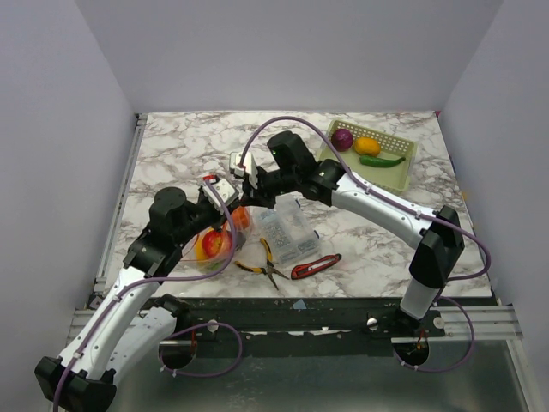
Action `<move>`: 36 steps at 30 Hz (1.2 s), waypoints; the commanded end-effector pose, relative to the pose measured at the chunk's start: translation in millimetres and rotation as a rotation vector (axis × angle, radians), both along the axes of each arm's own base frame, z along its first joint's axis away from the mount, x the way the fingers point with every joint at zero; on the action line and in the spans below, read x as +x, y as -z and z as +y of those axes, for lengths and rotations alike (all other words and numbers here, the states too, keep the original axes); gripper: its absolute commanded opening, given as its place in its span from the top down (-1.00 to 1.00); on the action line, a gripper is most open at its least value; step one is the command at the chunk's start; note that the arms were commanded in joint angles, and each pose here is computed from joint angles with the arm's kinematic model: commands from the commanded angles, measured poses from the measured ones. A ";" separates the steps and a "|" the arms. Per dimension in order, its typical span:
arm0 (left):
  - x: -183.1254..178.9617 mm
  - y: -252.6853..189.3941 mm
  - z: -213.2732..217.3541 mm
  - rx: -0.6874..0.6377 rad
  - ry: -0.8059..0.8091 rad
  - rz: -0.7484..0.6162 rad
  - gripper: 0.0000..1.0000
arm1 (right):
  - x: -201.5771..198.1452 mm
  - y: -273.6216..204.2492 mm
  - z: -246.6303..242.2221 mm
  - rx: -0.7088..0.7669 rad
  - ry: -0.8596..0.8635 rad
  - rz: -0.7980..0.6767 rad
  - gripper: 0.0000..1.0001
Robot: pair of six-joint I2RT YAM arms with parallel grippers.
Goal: Place the food in the zip-top bag and seal the zipper
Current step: Zip the zipper food storage bag at the center of the board.
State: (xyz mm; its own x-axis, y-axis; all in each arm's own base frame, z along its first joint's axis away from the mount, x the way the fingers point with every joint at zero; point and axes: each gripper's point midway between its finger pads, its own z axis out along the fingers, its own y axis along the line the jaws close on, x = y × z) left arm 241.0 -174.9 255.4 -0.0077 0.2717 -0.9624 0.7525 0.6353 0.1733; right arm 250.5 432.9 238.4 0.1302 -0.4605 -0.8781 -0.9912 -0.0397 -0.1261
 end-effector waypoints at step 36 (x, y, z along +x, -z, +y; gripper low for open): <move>-30.2 5.4 89.5 0.069 -0.444 0.147 1.00 | 200.3 -6.5 -22.1 0.305 0.779 0.028 1.00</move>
State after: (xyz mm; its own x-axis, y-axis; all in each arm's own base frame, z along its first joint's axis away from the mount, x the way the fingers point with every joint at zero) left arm 218.1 -107.3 249.5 -0.2316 0.2732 -0.9336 0.5152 0.8485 0.1205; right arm 398.6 437.0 225.2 -0.1857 -0.2333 -0.9545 -0.8481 0.5286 0.0358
